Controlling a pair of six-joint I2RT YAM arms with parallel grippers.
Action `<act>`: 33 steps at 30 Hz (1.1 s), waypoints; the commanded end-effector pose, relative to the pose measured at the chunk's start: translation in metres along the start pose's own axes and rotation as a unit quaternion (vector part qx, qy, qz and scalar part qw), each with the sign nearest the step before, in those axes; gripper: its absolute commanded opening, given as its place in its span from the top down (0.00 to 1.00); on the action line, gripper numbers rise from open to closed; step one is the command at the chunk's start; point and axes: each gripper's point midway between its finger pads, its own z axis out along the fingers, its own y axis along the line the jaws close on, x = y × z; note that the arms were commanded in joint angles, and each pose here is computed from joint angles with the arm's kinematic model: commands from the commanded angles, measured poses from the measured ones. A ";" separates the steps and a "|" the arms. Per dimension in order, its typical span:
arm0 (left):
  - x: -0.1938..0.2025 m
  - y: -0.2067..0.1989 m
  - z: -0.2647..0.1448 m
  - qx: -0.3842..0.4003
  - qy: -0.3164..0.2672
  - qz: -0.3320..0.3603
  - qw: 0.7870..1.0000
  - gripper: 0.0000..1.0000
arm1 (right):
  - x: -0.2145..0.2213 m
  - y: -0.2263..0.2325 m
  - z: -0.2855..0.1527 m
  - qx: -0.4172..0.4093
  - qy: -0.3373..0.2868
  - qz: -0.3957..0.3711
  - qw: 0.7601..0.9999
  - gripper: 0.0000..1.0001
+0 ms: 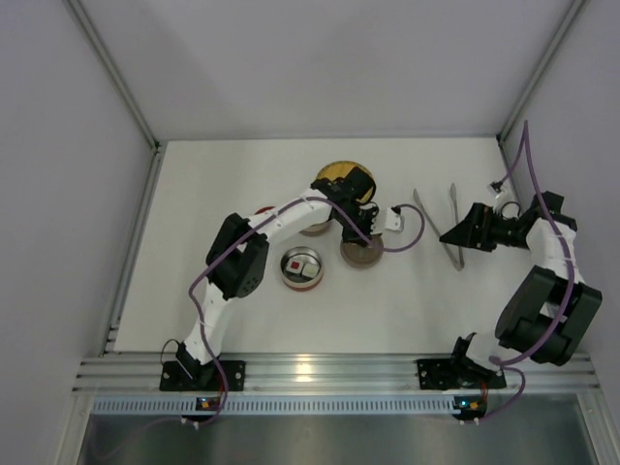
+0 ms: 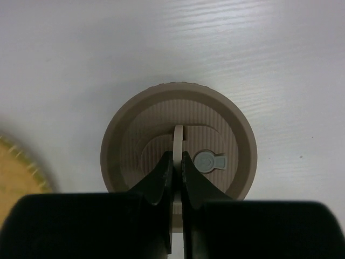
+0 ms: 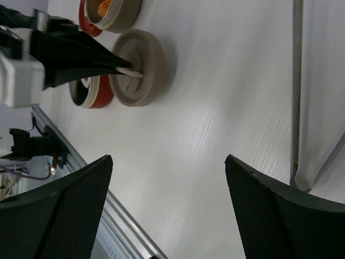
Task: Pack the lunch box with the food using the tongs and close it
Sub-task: Pick up the box lid from the center of the board, then close the box lid on the packing box.
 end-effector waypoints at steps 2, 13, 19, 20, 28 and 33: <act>-0.081 0.043 -0.123 -0.213 -0.071 -0.134 0.965 1.00 | -0.025 -0.004 -0.015 0.058 -0.054 -0.080 0.994 0.16; -0.008 0.065 -0.250 -0.527 -0.057 -0.478 0.701 1.00 | -0.031 -0.008 -0.020 0.095 -0.074 -0.091 0.989 0.15; 0.007 0.069 -0.250 -0.527 -0.078 -0.547 0.646 1.00 | -0.028 -0.012 -0.022 0.112 -0.074 -0.097 0.986 0.15; 0.010 0.070 -0.249 -0.523 -0.081 -0.559 0.639 1.00 | -0.028 -0.012 -0.022 0.112 -0.074 -0.096 0.986 0.15; 0.046 0.087 -0.207 -0.456 -0.088 -0.657 0.594 1.00 | -0.027 -0.021 -0.018 0.116 -0.069 -0.080 0.988 0.15; 0.064 0.108 -0.189 -0.432 -0.114 -0.689 0.570 1.00 | -0.026 -0.024 -0.015 0.111 -0.066 -0.069 0.989 0.15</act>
